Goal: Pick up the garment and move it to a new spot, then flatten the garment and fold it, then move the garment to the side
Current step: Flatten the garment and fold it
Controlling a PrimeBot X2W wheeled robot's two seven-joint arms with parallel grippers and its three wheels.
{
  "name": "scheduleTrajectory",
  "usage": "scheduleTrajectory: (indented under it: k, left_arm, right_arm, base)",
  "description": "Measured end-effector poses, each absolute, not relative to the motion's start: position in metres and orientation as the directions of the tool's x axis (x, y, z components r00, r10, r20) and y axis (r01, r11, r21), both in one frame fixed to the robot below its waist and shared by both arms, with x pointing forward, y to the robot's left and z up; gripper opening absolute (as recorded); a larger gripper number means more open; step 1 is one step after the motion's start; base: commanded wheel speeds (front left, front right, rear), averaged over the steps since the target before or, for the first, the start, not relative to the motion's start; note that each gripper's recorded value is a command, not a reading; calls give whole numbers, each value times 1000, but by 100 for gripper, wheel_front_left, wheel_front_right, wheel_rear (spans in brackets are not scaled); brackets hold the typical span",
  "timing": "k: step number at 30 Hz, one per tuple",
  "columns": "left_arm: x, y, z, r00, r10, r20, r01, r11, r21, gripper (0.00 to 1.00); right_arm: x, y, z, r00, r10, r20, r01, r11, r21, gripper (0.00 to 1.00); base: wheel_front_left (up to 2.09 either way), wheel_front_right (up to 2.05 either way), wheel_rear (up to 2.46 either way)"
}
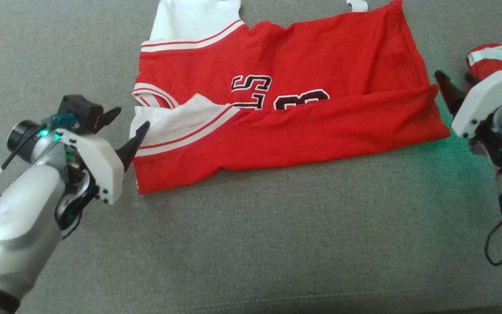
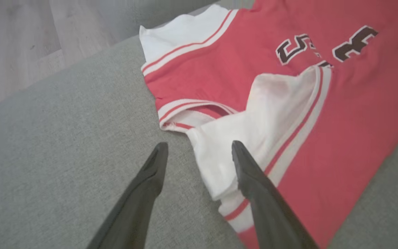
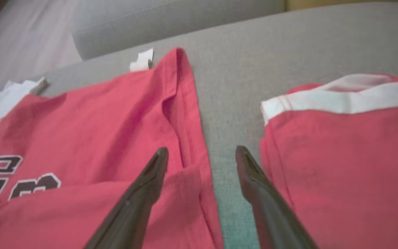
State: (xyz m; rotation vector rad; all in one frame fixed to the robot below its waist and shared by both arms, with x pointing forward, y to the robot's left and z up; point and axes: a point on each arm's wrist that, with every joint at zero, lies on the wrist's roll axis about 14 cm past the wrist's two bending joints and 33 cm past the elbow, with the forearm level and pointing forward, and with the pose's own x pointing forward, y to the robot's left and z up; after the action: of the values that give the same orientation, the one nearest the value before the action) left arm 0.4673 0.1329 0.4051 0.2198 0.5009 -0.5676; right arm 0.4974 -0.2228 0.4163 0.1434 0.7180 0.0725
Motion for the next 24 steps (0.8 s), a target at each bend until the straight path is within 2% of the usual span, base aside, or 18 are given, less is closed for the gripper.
scheduleTrajectory:
  k: [5, 6, 11, 13, 20, 24]
  left_arm:
    - [476, 129, 424, 786, -459, -414, 527, 848, 61, 100]
    - [483, 129, 441, 828, -446, -340, 488, 872, 46, 100]
    - [495, 134, 492, 925, -364, -109, 367, 930, 5, 100]
    - [491, 135, 504, 941, -333, -59, 336, 941, 43, 100]
    - [458, 129, 550, 970, -203, 131, 220, 966, -133, 100]
    - [426, 124, 536, 978, -174, 116, 189, 972, -139, 100]
  right_arm:
    - [511, -229, 442, 850, 88, -520, 11, 983, 185, 100]
    - [515, -228, 456, 889, 84, -450, 5, 981, 192, 100]
    - [516, -212, 504, 971, 104, -213, -56, 973, 223, 100]
    - [508, -208, 518, 987, 105, -120, -73, 966, 247, 100]
    - [463, -201, 532, 994, 74, 75, -91, 965, 245, 100]
    - [436, -198, 532, 991, 50, 124, -75, 975, 211, 100]
  base:
    - [0, 0, 0]
    - [0, 0, 0]
    - [0, 0, 0]
    - [0, 0, 0]
    - [0, 0, 0]
    - [0, 0, 0]
